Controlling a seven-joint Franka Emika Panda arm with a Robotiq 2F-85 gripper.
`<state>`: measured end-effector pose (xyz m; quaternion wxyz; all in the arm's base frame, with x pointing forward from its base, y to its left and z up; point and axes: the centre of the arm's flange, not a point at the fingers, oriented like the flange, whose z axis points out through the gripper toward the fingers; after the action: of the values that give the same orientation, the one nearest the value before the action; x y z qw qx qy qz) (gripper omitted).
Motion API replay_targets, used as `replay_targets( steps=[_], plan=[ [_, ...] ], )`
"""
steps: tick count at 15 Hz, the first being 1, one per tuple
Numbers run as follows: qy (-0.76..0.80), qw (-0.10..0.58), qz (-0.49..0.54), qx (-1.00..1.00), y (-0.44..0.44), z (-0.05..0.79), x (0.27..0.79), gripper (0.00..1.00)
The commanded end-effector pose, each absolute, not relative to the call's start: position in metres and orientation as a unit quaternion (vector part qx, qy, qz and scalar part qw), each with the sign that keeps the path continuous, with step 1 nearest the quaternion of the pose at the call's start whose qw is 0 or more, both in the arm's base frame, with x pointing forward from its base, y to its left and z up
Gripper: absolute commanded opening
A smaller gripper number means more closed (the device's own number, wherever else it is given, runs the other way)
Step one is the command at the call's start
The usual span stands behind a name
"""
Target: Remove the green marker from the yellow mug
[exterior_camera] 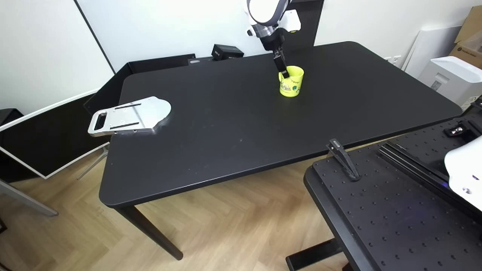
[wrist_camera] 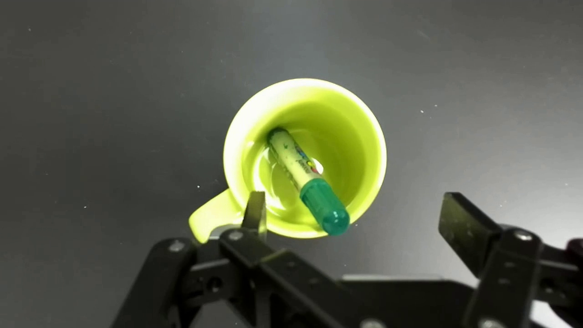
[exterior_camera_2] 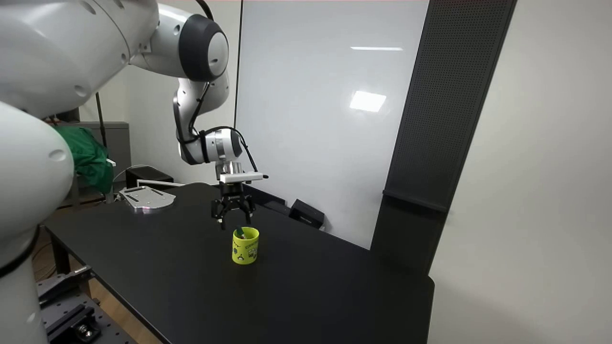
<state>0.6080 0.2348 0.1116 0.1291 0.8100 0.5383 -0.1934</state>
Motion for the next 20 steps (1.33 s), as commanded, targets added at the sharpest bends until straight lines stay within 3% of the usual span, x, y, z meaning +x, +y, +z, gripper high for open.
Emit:
replay_targets(
  steps=[1, 10, 17, 18, 20],
  plan=[
    [0.534, 0.137, -0.195, 0.811, 0.236, 0.106, 0.611, 0.67],
    [0.531, 0.138, -0.203, 0.811, 0.237, 0.099, 0.611, 0.05],
    [0.533, 0.145, -0.198, 0.810, 0.244, 0.110, 0.613, 0.06],
    [0.533, 0.144, -0.197, 0.810, 0.245, 0.111, 0.613, 0.48],
    [0.534, 0.145, -0.196, 0.810, 0.246, 0.112, 0.613, 0.51]
  ],
)
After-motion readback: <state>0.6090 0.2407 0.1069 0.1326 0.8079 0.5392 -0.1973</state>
